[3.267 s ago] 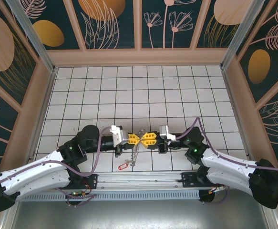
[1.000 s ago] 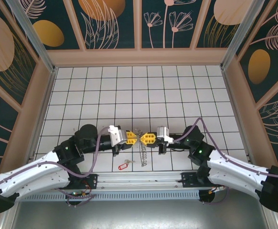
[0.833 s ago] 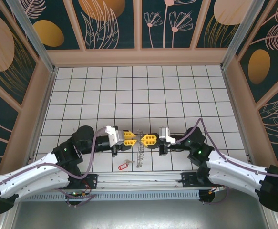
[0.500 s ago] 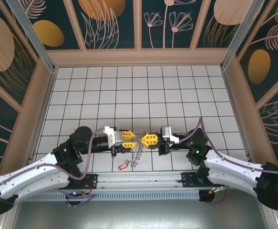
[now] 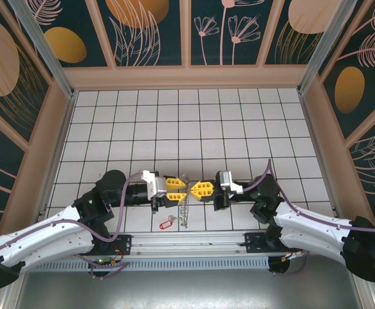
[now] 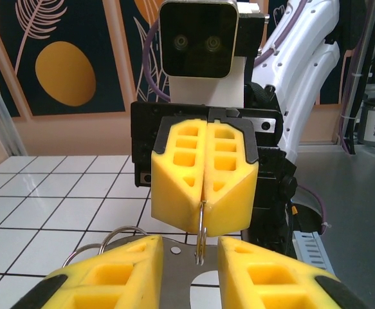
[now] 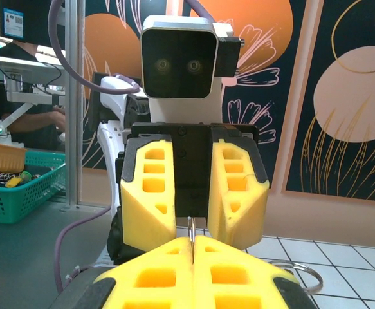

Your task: Put the keys on the keyring

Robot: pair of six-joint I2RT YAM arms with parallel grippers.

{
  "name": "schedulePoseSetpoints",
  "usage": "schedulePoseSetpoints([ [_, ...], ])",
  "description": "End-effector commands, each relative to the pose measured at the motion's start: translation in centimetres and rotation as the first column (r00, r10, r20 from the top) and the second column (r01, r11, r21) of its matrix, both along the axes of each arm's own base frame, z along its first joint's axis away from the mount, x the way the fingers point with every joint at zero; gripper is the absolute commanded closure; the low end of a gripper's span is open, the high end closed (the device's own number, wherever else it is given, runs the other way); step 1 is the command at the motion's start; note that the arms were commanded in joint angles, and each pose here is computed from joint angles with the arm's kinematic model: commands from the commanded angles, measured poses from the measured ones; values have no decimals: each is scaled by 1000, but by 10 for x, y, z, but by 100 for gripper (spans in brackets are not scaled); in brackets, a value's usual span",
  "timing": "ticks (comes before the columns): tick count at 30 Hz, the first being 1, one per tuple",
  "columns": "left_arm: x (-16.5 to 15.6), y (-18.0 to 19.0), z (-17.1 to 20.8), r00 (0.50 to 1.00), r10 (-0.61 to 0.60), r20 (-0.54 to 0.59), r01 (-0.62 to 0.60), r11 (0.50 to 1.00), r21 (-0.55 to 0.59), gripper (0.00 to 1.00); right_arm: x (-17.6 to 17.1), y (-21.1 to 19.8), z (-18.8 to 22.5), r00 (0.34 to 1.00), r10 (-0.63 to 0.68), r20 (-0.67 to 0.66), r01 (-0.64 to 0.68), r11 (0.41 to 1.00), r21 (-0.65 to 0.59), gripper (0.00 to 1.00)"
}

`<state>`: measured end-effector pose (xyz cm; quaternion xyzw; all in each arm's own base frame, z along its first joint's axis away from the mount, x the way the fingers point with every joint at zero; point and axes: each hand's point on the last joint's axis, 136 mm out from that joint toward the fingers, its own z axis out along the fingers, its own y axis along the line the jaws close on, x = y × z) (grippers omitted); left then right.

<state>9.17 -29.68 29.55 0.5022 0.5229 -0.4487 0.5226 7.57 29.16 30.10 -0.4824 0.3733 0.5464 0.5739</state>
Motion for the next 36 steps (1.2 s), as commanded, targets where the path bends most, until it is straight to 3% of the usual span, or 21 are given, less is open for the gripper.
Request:
schedulePoseSetpoints([
  [1, -3, -2, 6, 1000, -23, 5, 23, 999, -32, 74, -5, -5, 12, 999, 12, 41, -15, 998, 54, 100],
  [8, -2, -3, 7, 1000, -22, 6, 22, 999, -38, 76, -4, -4, 10, 999, 12, 39, -14, 999, 50, 100],
  [15, -2, -4, 9, 1000, -24, 11, 24, 999, -39, 84, -4, -4, 12, 999, 7, 43, -10, 999, 51, 100],
  [21, 0, -4, 7, 1000, -13, 17, 14, 999, -30, 100, -2, -4, 12, 999, -7, 46, 5, 999, 48, 100],
  [25, 4, 2, 13, 999, 27, 42, -26, 999, -41, 100, 5, -2, 10, 999, -36, 36, 35, 999, 32, 100],
  [26, 5, 4, 14, 998, 43, 45, -41, 998, -40, 100, 8, -1, 11, 998, -51, 29, 51, 998, 28, 94],
  [30, 24, 11, 12, 986, 163, 46, -162, 987, -19, 100, 22, -3, 10, 990, -138, -10, 139, 990, 8, 45],
  [31, 34, 14, 8, 975, 219, 39, -219, 976, 4, 100, 27, -5, 9, 985, -172, -25, 172, 985, -1, 37],
  [33, 52, 20, 0, 945, 326, 29, -327, 944, 46, 100, 38, -8, 3, 969, -241, -56, 239, 970, -42, 29],
  [36, 83, 37, -8, 861, 509, 24, -509, 857, 78, 100, 59, -15, -16, 920, -373, -118, 354, 922, -154, 25],
])
